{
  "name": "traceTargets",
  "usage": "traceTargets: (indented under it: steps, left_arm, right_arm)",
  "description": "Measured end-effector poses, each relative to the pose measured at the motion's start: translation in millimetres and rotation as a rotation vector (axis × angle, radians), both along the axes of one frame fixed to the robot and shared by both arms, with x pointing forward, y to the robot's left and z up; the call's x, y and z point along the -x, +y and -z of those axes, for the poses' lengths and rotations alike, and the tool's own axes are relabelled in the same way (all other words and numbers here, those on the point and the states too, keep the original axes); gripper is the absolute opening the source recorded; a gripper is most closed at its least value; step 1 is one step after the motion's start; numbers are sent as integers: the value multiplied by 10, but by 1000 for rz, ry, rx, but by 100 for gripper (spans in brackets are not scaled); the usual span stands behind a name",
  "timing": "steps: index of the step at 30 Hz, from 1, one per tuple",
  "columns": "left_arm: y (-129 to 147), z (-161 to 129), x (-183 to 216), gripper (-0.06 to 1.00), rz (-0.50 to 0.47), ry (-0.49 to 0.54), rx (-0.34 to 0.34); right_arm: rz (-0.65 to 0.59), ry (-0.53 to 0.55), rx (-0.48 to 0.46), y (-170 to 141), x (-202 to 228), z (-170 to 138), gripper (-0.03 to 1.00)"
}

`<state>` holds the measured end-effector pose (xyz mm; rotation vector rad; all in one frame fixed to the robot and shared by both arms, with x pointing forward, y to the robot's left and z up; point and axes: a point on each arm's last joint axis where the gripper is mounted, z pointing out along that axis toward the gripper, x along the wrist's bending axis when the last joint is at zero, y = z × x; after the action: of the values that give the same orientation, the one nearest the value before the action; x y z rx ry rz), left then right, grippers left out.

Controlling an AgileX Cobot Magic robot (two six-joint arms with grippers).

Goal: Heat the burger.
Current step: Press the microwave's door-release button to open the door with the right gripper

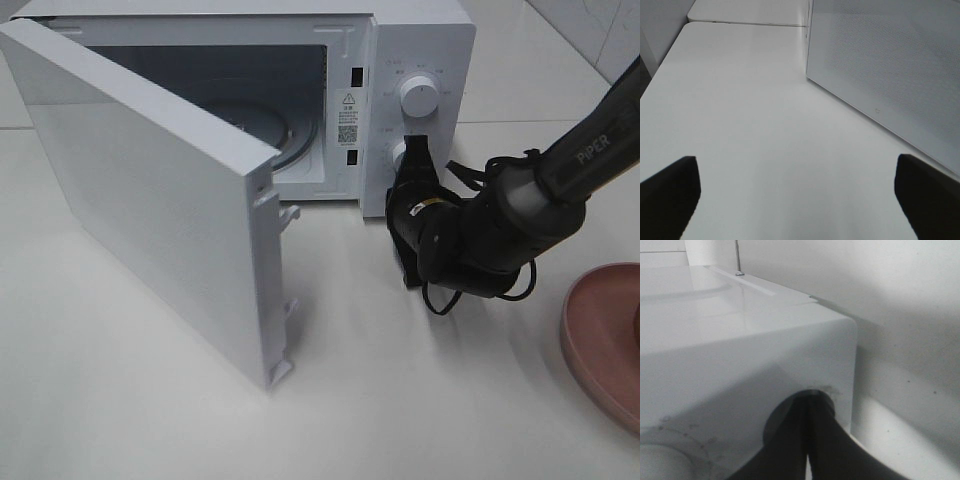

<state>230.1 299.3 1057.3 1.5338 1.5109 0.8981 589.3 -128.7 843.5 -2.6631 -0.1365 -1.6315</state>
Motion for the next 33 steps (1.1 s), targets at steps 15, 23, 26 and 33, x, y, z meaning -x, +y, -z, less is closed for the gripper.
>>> traceTargets:
  steps: [15,23,26,33]
  left_arm:
    - [1,0,0,98,-1,0,-1]
    - [1,0,0,98,-1,0,-1]
    - [1,0,0,98,-1,0,-1]
    - [1,0,0,98,-1,0,-1]
  right_arm:
    - [-45,34,4,-57,61,-123,0]
    - [-72,71,-5,-98,154,-257,0]
    - [-83,67,-2,-119,194,-327,0]
    - [-132,118,49,-179,347,-391,0]
